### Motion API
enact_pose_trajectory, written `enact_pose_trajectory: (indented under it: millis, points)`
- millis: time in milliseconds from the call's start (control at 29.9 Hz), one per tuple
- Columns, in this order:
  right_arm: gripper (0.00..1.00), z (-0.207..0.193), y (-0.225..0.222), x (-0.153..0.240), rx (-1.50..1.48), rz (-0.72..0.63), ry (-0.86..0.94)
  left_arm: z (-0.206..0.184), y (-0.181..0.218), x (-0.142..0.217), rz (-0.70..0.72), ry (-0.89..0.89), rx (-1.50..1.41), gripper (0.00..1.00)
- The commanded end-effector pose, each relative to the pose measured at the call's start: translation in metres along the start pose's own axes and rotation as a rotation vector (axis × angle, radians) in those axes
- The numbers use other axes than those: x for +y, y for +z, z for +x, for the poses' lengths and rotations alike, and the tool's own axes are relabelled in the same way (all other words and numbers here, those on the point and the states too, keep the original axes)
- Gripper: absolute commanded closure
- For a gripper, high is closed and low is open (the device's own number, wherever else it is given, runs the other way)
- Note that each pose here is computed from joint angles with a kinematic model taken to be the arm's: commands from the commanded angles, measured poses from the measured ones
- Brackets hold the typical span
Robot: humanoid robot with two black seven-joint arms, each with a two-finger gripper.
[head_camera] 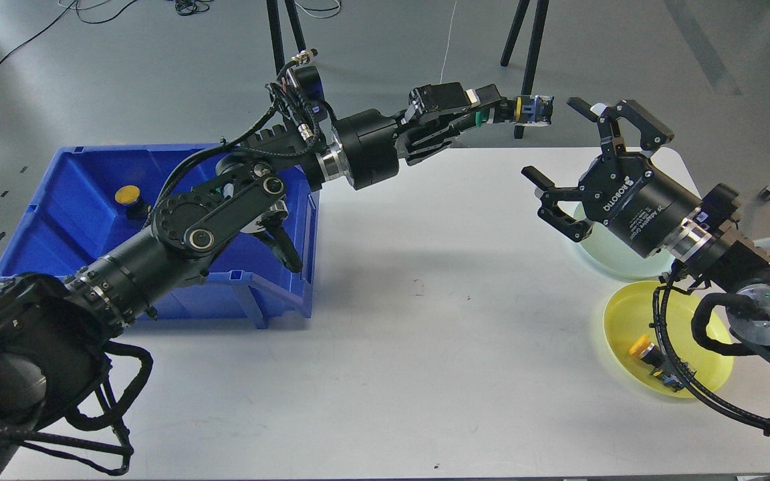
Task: Pass button and place on color plate
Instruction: 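Grasp the green button with the right gripper and release the left gripper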
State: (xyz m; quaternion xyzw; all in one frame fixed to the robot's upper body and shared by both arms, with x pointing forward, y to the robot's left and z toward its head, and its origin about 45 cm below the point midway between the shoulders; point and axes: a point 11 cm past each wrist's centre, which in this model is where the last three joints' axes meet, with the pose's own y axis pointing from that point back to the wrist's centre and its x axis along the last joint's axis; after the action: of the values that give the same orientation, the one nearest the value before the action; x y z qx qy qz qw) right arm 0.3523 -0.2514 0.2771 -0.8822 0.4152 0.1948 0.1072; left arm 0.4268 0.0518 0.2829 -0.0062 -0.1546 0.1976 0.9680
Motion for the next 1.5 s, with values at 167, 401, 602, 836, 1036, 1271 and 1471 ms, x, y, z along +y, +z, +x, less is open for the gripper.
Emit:
enact_pose_trajectory:
  millis: [167, 401, 602, 836, 1036, 1271, 1471]
  points:
    - [0.04, -0.004, -0.010, -0.004, -0.033, 0.018, -0.033, 0.000, 0.000, 0.000, 0.003, -0.004, -0.006, 0.87]
    - [0.04, 0.001, -0.012, -0.004, -0.030, 0.024, -0.025, 0.000, 0.000, 0.000, 0.003, -0.004, -0.006, 0.87]
    - [0.06, 0.011, -0.019, -0.009, -0.005, 0.030, -0.004, -0.001, 0.000, 0.000, 0.004, -0.004, -0.008, 0.87]
    - [0.07, 0.013, -0.024, -0.014, 0.001, 0.042, -0.004, 0.000, 0.000, 0.000, 0.005, -0.003, -0.008, 0.87]
    - [0.07, 0.008, -0.024, -0.015, -0.002, 0.040, -0.019, -0.001, 0.000, 0.000, 0.004, -0.004, -0.008, 0.87]
    - [0.11, 0.004, -0.021, -0.015, -0.010, 0.027, -0.049, 0.000, -0.001, 0.000, 0.005, -0.003, -0.007, 0.87]
    - [0.16, -0.001, -0.013, -0.015, -0.015, 0.002, -0.067, 0.000, -0.001, 0.000, 0.005, -0.003, -0.007, 0.87]
